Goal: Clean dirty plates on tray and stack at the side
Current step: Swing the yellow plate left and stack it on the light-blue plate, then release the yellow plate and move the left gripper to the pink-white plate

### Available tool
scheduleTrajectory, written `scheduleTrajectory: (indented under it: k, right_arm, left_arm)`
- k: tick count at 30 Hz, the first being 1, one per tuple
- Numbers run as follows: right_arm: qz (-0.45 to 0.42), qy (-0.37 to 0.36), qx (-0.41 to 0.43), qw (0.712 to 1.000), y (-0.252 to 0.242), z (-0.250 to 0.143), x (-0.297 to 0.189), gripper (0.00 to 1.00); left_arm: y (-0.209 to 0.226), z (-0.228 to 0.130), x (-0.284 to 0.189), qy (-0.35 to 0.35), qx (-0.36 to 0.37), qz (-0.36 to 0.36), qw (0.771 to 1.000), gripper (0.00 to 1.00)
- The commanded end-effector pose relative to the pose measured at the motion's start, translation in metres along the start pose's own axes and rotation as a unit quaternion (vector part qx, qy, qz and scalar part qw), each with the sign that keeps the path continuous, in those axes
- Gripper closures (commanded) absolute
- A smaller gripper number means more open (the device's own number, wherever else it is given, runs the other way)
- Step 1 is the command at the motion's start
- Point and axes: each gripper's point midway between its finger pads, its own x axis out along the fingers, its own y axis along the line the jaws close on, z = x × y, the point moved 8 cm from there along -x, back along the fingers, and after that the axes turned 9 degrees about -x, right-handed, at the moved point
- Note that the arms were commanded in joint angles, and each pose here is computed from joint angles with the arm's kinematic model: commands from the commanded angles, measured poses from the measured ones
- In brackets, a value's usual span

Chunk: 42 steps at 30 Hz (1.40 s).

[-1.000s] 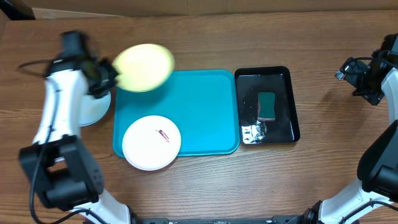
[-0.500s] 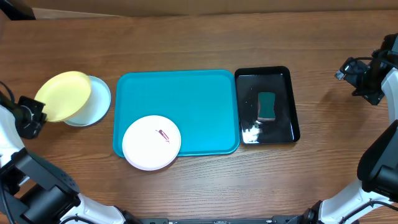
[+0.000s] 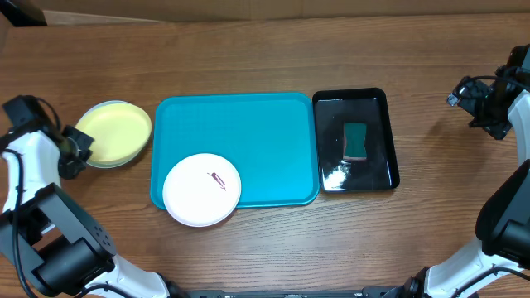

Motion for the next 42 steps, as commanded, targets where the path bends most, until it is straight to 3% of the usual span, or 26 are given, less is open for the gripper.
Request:
scheduleTrajectory:
  k: [1, 38, 40, 42]
  right_arm:
    - [0.005, -0.020, -0.001, 1.000, 0.002, 0.006, -0.012, 0.00]
    - [0.005, -0.020, -0.001, 1.000, 0.002, 0.006, -0.012, 0.00]
    - [0.005, -0.020, -0.001, 1.000, 0.002, 0.006, -0.012, 0.00]
    - [0.005, -0.020, -0.001, 1.000, 0.002, 0.006, -0.012, 0.00]
  left_arm:
    - [0.002, 0.003, -0.008, -0.027, 0.006, 0.007, 1.000, 0.96]
    - [0.001, 0.014, -0.009, -0.064, -0.017, 0.010, 0.998, 0.95]
    - [0.000, 0.016, -0.009, -0.070, -0.016, 0.006, 0.997, 0.66]
    - [-0.001, 0.016, -0.009, -0.069, -0.016, 0.002, 0.998, 0.51]
